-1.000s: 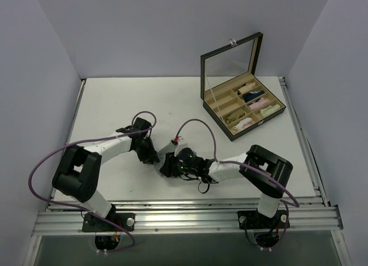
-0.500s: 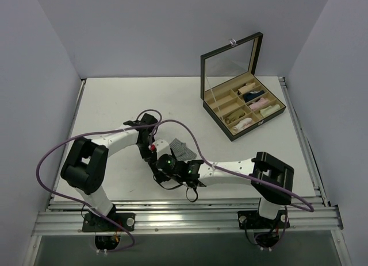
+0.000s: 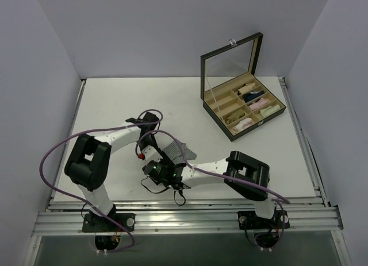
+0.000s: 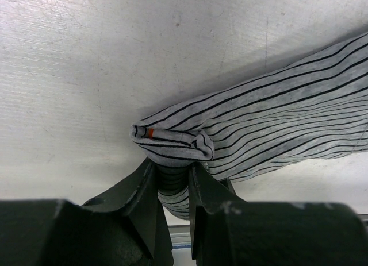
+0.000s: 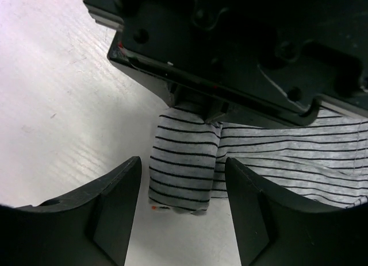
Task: Roll the underwear
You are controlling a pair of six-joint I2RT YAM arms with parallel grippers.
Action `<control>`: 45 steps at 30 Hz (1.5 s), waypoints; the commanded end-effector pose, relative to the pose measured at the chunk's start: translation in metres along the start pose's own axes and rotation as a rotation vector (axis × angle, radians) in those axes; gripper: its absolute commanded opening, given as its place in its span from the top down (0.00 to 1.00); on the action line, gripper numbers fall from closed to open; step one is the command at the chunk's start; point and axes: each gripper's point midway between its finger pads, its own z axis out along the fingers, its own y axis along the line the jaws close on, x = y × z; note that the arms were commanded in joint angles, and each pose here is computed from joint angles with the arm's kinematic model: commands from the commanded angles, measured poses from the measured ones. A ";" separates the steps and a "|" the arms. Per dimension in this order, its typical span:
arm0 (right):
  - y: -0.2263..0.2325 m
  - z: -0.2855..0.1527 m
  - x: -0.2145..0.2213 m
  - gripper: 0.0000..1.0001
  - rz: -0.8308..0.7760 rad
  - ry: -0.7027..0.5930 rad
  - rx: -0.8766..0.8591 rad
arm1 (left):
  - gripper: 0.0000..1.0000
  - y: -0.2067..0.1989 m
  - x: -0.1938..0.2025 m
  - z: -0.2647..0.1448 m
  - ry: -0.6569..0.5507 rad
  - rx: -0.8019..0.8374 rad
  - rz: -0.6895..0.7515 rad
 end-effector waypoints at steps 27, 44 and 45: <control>0.013 0.002 0.108 1.00 0.538 0.203 -0.464 | 0.40 0.025 -0.008 -0.038 -0.059 0.141 -0.124; 0.024 0.009 0.108 1.00 0.554 0.260 -0.526 | 0.36 0.012 -0.019 -0.035 -0.153 0.236 -0.103; 0.024 0.010 0.108 1.00 0.555 0.258 -0.525 | 0.36 0.015 -0.017 -0.032 -0.142 0.224 -0.099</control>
